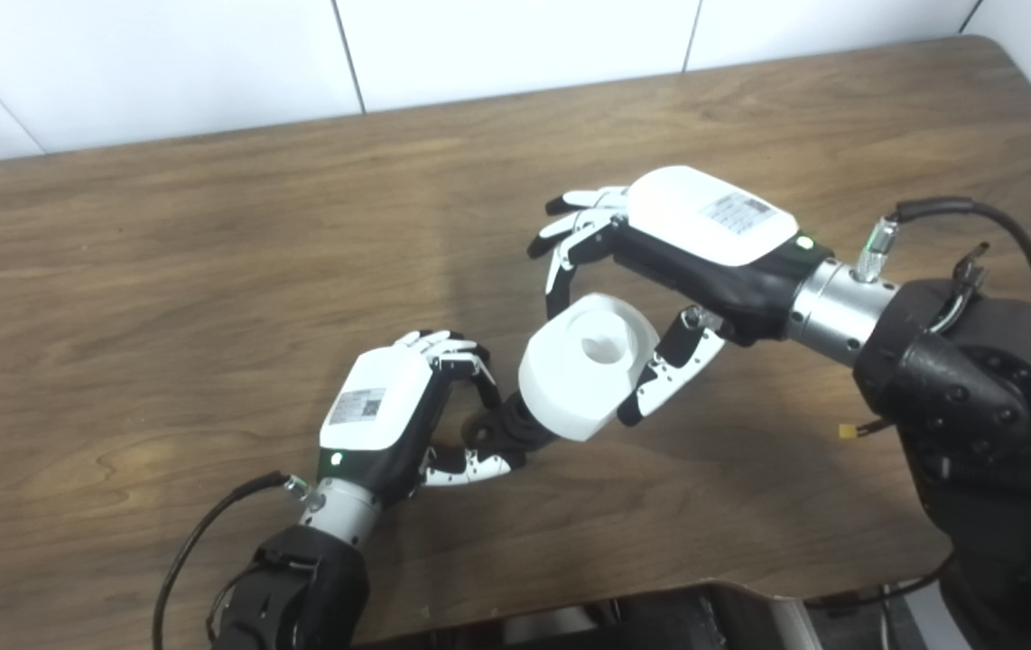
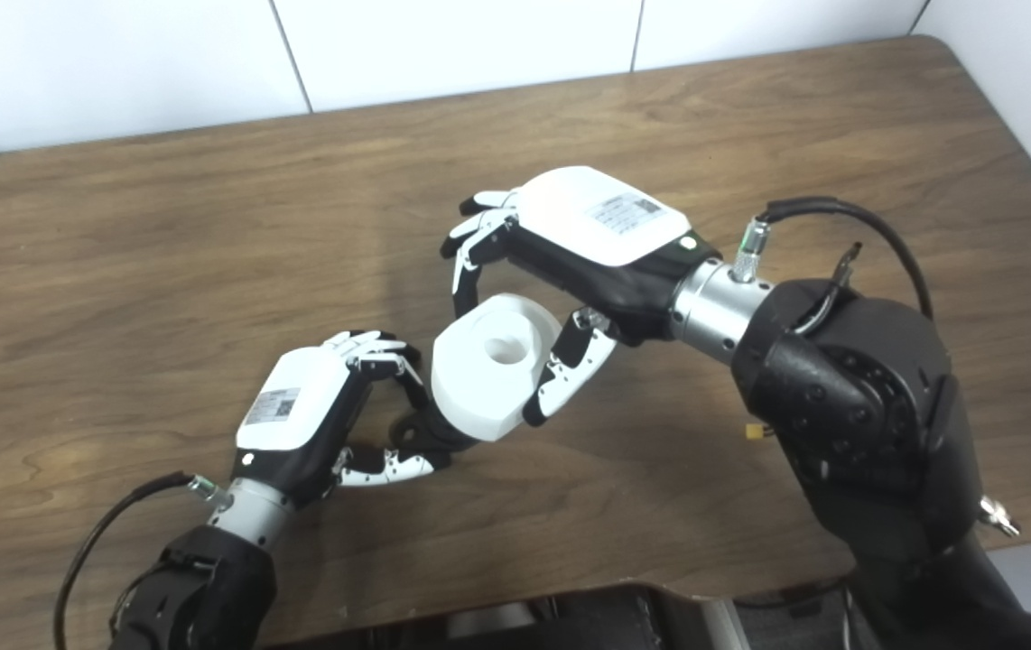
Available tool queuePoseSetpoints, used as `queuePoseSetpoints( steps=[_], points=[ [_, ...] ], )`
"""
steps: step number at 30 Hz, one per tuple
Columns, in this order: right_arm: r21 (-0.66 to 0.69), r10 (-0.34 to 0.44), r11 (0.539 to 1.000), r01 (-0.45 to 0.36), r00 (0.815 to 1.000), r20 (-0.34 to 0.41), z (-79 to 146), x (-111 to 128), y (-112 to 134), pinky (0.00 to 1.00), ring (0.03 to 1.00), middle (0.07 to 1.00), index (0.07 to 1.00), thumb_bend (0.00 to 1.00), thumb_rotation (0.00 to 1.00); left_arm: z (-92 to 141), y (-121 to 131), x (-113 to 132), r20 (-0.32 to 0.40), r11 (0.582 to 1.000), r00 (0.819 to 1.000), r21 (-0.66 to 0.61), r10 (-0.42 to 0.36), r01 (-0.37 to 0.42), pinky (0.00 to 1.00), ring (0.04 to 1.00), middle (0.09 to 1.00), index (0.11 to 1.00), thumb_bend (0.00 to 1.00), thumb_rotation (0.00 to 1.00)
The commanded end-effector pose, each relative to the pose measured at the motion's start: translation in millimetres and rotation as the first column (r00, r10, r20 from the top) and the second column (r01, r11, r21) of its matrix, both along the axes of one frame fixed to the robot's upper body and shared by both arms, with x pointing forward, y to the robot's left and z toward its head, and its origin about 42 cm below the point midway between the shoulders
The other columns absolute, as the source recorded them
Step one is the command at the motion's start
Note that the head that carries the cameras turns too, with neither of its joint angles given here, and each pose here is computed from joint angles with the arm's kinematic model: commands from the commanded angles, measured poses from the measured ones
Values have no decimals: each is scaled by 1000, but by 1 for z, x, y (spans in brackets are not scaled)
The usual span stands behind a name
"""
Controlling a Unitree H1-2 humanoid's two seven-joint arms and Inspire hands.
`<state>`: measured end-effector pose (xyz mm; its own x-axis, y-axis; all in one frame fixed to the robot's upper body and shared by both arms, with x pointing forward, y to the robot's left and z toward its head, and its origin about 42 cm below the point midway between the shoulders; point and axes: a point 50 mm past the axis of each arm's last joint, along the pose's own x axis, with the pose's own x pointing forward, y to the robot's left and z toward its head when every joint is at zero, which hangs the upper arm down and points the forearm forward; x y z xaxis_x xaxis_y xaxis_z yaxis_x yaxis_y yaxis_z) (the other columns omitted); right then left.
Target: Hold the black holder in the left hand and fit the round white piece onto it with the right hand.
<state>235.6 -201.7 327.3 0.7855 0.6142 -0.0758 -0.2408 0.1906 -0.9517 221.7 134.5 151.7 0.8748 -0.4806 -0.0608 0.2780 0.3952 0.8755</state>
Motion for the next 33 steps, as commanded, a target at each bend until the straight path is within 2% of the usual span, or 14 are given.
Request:
queuePoseSetpoints(
  steps=[1, 16, 33],
  points=[
    [5, 14, 1000, -15, 997, 72, 8, -2, 3, 909, 923, 815, 483, 521, 151, 4, -6, -2, -10, 1000, 999, 6, -30, 30, 913, 855, 780, 487, 516, 54],
    [-17, 46, 999, -45, 995, 86, -4, 8, 19, 915, 933, 810, 483, 521, 148, 5, -8, -2, -14, 1000, 1000, 9, -27, 28, 915, 854, 779, 487, 516, 53],
    [-28, 63, 998, -62, 995, 75, -7, 10, 32, 900, 930, 803, 484, 520, 149, 6, -8, -3, -15, 1000, 999, 5, -29, 29, 912, 856, 779, 486, 516, 53]
  ],
)
